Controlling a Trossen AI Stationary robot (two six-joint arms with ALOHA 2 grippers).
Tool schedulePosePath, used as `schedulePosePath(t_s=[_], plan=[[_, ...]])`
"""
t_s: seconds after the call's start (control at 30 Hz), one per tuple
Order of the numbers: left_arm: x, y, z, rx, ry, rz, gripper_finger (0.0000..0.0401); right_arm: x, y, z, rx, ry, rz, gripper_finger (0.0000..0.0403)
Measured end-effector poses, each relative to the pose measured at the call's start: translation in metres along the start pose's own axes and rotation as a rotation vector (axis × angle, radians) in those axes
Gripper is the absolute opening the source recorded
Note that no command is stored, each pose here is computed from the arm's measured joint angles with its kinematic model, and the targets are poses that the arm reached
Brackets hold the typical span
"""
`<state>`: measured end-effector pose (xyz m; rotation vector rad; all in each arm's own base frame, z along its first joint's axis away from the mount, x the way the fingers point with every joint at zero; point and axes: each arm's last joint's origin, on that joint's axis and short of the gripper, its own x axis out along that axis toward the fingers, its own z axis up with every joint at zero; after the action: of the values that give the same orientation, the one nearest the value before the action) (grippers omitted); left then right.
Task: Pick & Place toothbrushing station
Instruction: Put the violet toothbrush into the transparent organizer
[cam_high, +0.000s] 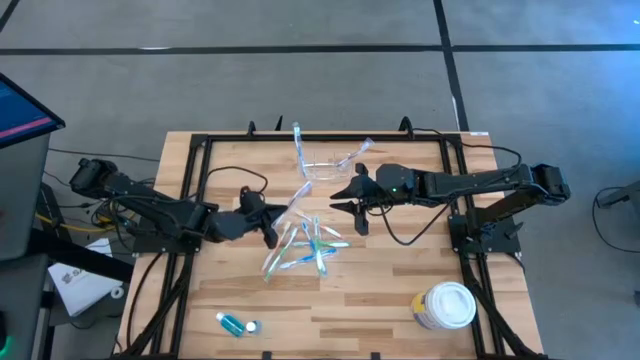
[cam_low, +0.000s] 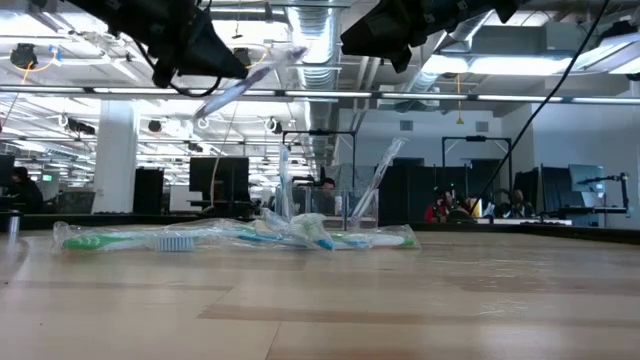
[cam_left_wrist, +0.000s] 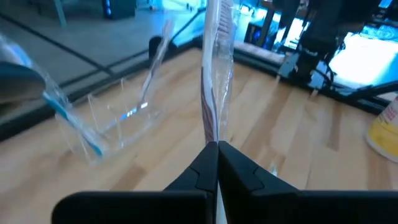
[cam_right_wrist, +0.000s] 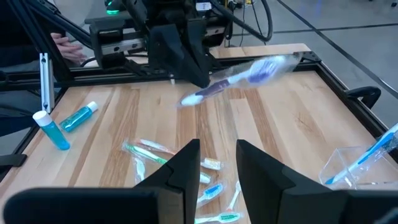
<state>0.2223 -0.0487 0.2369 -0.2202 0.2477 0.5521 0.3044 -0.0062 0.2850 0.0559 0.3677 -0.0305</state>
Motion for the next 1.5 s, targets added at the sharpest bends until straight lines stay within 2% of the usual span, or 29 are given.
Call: schedulePosePath(t_s=[0.4, 0.8, 1.0, 1.27, 1.37, 1.5], plan=[[-0.001, -0.004, 0.013, 0.025, -0.118, -0.003, 0.0, 0.0, 0.002, 0.004, -0.002, -0.042, 0.012, 0.0095], [-0.004, -0.012, 0.03, 0.037, -0.231, -0.149, 0.0, -0.002, 0.007, 0.018, -0.006, -0.19, 0.038, 0.0095], [-0.006, -0.015, 0.036, 0.047, -0.28, -0.206, 0.0, -0.003, 0.01, 0.024, -0.015, -0.248, 0.113, 0.0095], [-0.001, -0.023, 0.036, 0.066, -0.333, -0.287, 0.0, -0.006, 0.011, 0.031, -0.028, -0.325, 0.14, 0.0096], [0.002, -0.026, 0.034, 0.065, -0.343, -0.288, 0.0, -0.006, 0.012, 0.032, -0.031, -0.34, 0.146, 0.0107], [0.005, -0.028, 0.033, 0.09, -0.356, -0.284, 0.0, -0.006, 0.015, 0.032, -0.061, -0.339, 0.16, 0.0141]])
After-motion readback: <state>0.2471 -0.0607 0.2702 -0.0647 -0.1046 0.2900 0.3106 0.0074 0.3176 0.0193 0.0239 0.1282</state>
